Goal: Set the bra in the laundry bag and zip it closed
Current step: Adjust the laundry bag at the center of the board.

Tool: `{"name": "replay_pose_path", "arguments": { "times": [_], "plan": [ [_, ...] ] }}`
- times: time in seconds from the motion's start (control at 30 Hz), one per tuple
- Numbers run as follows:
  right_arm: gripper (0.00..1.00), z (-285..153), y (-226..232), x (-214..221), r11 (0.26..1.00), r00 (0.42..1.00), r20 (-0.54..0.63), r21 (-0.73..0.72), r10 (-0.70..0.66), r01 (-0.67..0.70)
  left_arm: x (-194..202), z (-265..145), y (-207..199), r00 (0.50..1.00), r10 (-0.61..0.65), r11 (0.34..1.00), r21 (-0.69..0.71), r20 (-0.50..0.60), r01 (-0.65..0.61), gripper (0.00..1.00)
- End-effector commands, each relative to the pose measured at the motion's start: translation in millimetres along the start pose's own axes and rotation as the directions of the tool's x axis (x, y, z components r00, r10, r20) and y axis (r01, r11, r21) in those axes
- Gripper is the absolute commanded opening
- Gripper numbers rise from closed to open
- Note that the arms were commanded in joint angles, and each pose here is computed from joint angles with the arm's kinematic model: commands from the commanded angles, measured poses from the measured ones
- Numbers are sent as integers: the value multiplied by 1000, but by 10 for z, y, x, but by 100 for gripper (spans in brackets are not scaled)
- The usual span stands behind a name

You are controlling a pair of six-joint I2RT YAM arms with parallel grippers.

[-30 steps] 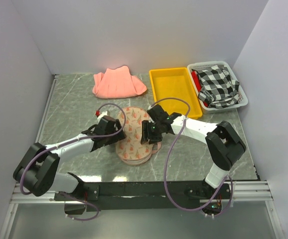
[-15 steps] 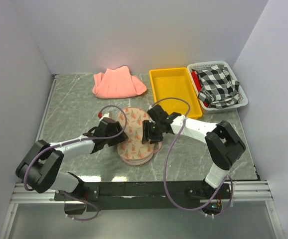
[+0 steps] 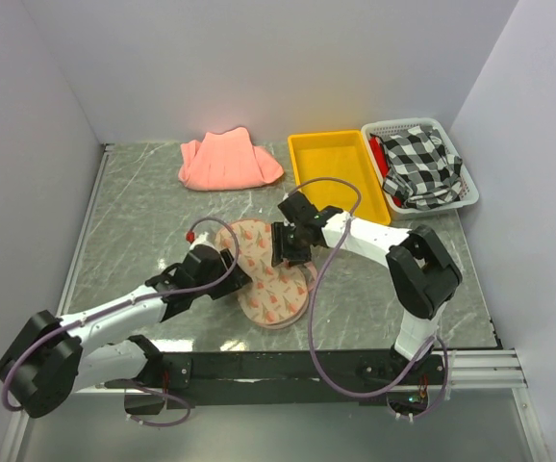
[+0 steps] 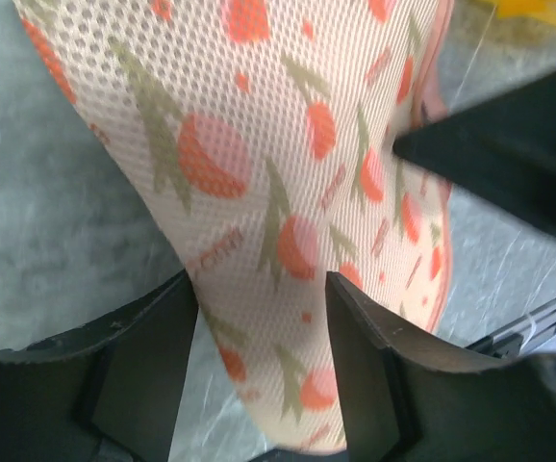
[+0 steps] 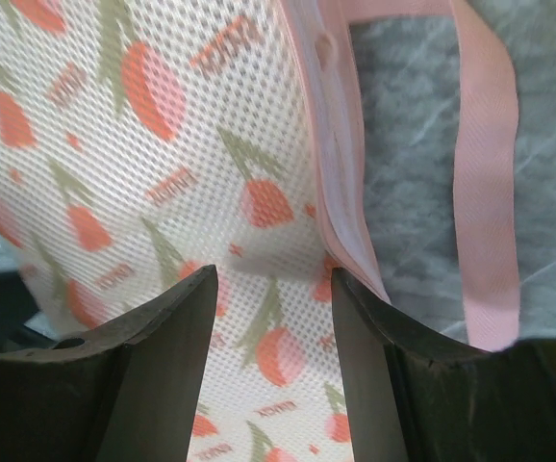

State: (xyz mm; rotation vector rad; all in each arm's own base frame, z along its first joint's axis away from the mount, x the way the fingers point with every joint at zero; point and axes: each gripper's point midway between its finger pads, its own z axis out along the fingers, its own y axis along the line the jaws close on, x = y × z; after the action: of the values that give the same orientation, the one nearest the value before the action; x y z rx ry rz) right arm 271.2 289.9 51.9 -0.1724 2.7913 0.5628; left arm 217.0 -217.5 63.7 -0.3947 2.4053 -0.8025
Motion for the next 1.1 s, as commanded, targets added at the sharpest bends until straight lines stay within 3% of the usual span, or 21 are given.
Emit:
{"name": "replay_pose_path", "arguments": {
  "times": [0.0, 0.17, 0.3, 0.5, 0.63, 0.67, 0.87, 0.97, 1.03, 1.07],
  "plan": [
    [59, -33, 17, -251, 999, 999, 45, 24, -29, 28, 155, -100, 117, 1000, -22, 998, -59, -5, 21, 63],
    [59, -153, 3, -349, 999, 996, 80, 37, -43, 40, 133, -225, 202, 999, -22, 994, -103, 24, 25, 75],
    [59, -456, 54, -467, 999, 987, 156, 13, -33, 31, -93, -412, 66, 994, -5, 997, -75, 109, 13, 83],
    [61, -944, -158, -584, 998, 960, 274, -8, 60, -60, -848, -586, -352, 947, 100, 992, -107, 304, -70, 95],
    [62, -1016, -406, -408, 992, 956, 262, -45, 128, -121, -1433, -479, -341, 922, 164, 982, -146, 352, -119, 95],
    [63, -1003, -413, -239, 988, 965, 221, -85, 142, -126, -1653, -468, -386, 915, 139, 989, -93, 378, -112, 95],
    [71, -1008, -263, 251, 929, 964, 138, -329, 227, -172, -2292, -30, -245, 913, 205, 976, -141, 353, -164, 96],
    [74, -999, -251, 455, 908, 967, 112, -382, 228, -170, -2425, 198, -210, 922, 224, 974, -84, 316, -208, 96],
    [82, -996, -281, 561, 909, 970, 93, -380, 223, -173, -2438, 308, -374, 922, 258, 960, 34, 288, -280, 96],
    [84, -1000, -313, 636, 910, 971, 93, -379, 221, -171, -2409, 463, -254, 936, 247, 964, 29, 249, -262, 96]
  ]
}}
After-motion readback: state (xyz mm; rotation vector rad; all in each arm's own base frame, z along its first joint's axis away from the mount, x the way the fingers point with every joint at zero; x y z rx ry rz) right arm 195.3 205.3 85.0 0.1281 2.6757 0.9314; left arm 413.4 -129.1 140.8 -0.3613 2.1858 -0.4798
